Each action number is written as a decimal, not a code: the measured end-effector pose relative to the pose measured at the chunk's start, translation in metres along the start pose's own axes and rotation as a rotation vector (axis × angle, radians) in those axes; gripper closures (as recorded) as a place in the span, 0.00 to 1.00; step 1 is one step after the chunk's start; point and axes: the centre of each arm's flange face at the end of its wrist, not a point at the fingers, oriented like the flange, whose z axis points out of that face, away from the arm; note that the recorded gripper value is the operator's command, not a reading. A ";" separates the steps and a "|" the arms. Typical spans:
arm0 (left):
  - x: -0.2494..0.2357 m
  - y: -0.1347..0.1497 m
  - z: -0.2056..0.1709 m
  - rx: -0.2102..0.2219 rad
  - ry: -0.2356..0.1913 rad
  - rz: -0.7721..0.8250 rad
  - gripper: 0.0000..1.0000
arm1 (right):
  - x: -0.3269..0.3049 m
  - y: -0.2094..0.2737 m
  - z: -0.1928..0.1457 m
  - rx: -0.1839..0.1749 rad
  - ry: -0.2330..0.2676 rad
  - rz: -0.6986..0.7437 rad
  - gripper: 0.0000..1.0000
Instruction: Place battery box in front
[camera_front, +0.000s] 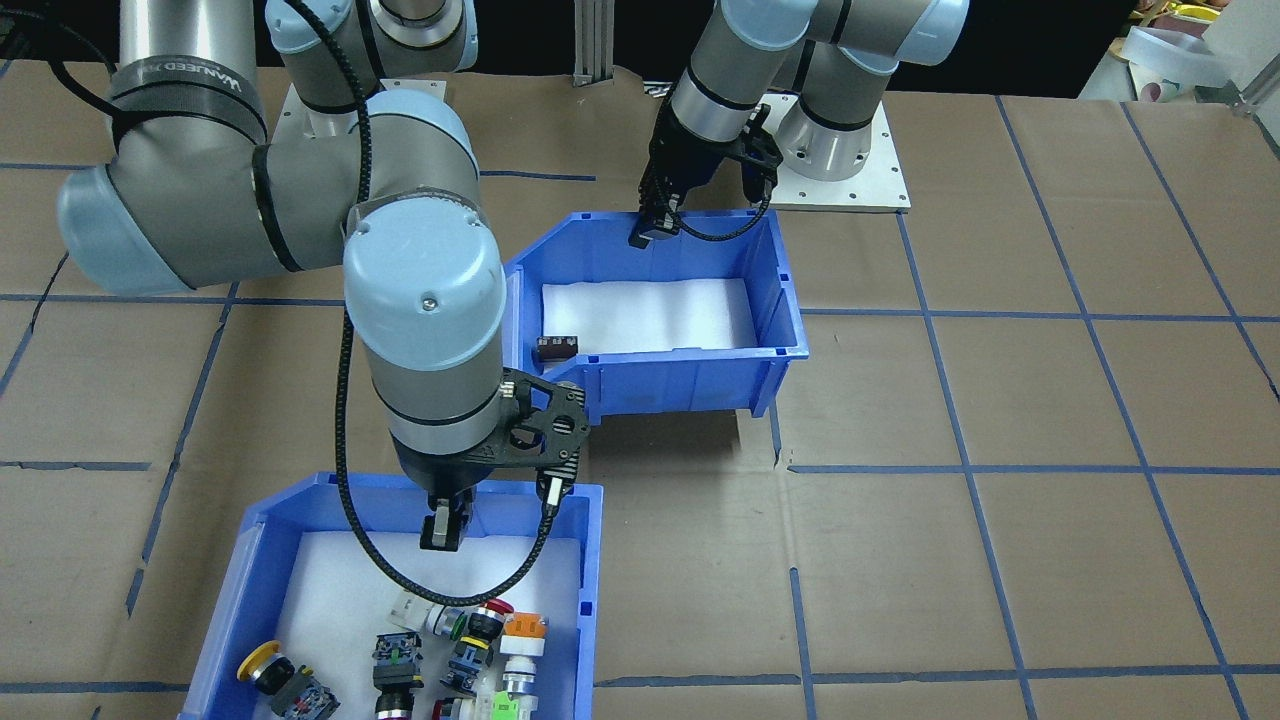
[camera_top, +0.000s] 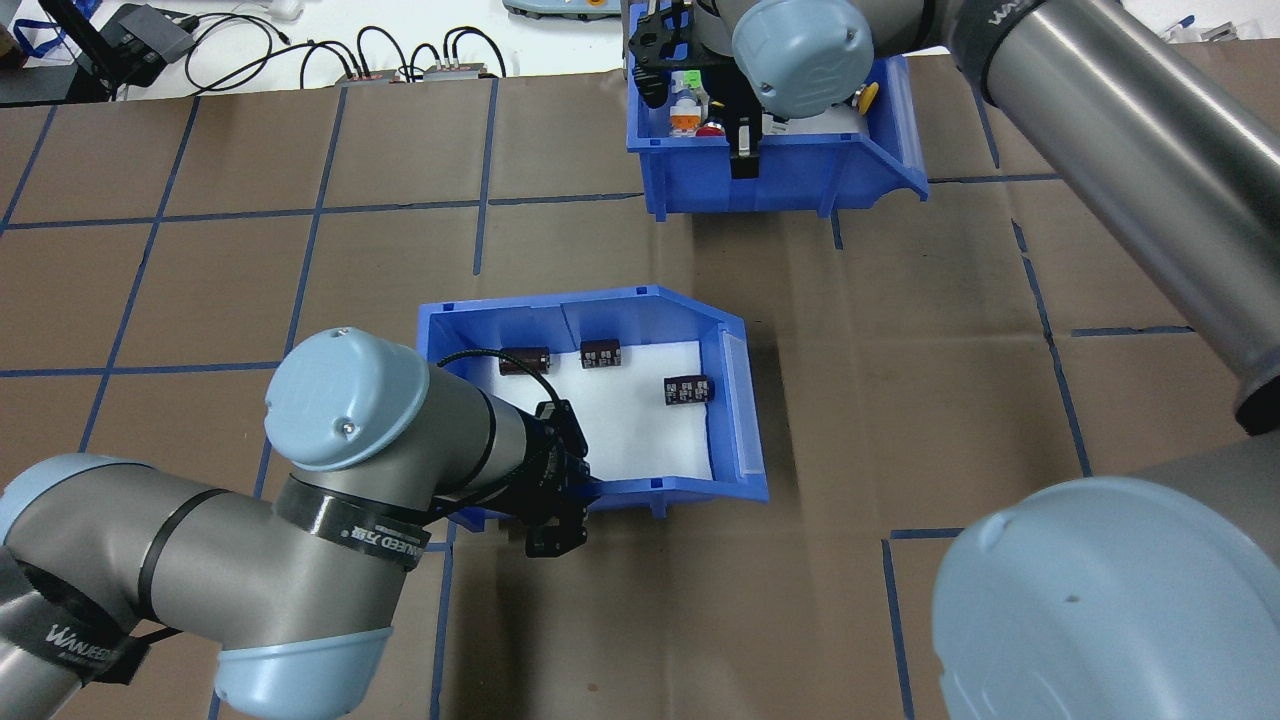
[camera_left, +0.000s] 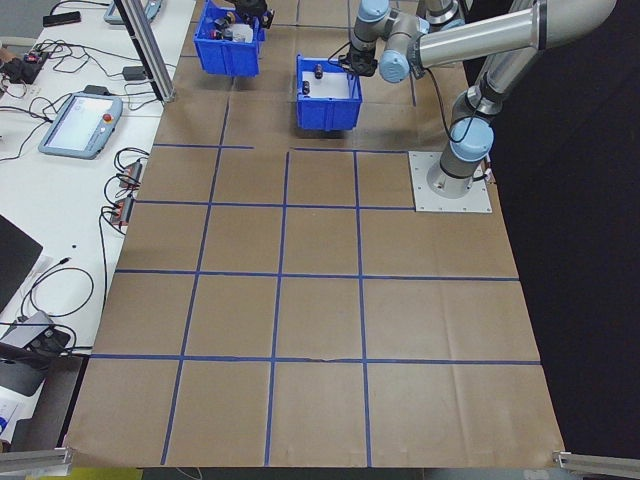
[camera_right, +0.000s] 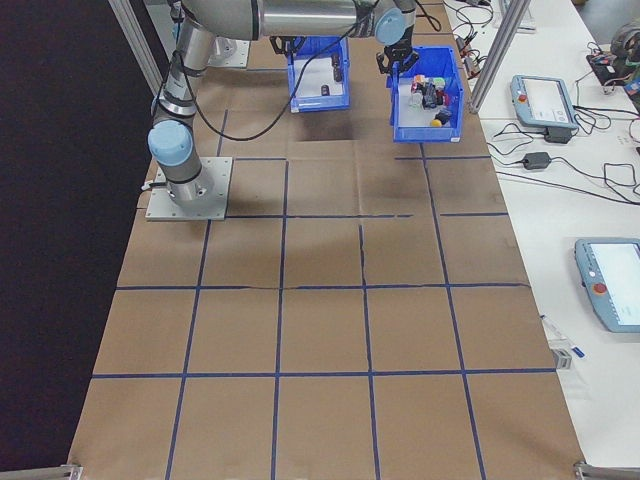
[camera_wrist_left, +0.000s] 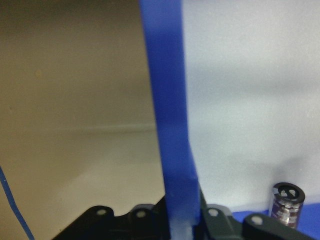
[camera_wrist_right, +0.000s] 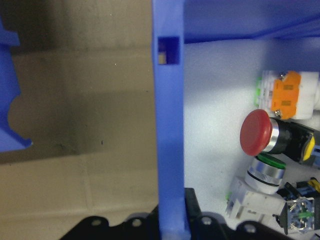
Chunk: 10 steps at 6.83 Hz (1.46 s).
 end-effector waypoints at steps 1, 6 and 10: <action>0.016 -0.010 -0.012 -0.001 0.024 -0.001 1.00 | 0.002 0.013 -0.005 -0.002 -0.004 -0.005 0.97; 0.085 -0.031 -0.020 -0.002 0.054 -0.007 1.00 | -0.011 0.178 -0.030 -0.006 -0.054 -0.068 0.97; 0.171 -0.039 -0.011 -0.002 0.054 -0.013 1.00 | -0.092 0.268 -0.020 0.031 -0.110 -0.115 0.97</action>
